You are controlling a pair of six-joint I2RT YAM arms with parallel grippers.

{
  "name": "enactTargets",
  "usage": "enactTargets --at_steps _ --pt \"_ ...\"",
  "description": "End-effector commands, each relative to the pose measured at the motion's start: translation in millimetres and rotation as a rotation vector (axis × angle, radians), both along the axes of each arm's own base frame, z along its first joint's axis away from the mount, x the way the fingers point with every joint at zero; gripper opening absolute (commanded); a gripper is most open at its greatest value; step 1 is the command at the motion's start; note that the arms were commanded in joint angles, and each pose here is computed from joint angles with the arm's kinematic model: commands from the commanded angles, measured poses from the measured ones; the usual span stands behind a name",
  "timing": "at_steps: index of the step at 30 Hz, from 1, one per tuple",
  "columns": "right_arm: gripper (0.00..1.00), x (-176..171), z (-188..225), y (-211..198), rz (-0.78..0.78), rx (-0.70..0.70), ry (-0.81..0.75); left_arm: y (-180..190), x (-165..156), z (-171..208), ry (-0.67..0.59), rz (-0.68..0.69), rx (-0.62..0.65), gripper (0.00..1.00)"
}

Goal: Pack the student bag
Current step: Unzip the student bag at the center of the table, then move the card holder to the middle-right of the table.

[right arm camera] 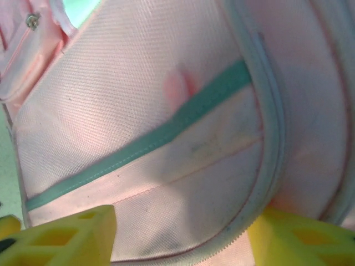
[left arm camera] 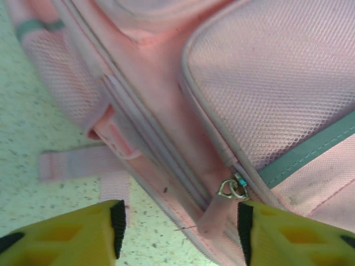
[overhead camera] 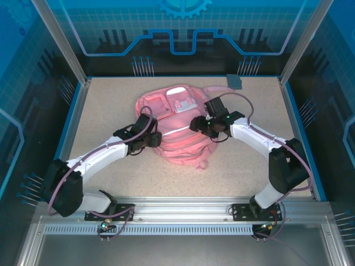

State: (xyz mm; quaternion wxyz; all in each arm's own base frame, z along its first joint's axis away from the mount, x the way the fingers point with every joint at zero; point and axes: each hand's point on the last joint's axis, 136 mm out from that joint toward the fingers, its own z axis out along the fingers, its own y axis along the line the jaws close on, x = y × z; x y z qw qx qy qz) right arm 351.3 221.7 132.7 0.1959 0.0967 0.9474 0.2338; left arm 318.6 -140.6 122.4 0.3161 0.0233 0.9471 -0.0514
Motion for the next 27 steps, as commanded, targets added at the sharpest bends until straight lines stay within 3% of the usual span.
enactTargets --at_steps 1,7,15,20,27 --pt "0.72 20.8 32.0 -36.2 -0.028 -0.152 -0.116 12.7 -6.2 21.0 -0.039 0.071 -0.063 0.67" --pt "0.75 65.3 37.2 -96.0 -0.147 -0.234 -0.146 19.4 -5.6 41.4 -0.075 0.143 -0.163 0.83" --pt "0.74 160.3 32.3 -140.6 -0.241 -0.142 -0.191 15.8 1.9 44.0 -0.058 0.223 -0.305 0.94" --pt "0.72 220.5 14.0 -167.9 -0.309 -0.15 -0.19 9.4 7.9 48.1 -0.062 0.225 -0.377 0.97" --pt "0.65 275.2 -21.9 -199.7 -0.406 -0.14 -0.18 4.8 13.5 54.7 -0.085 0.211 -0.405 0.97"
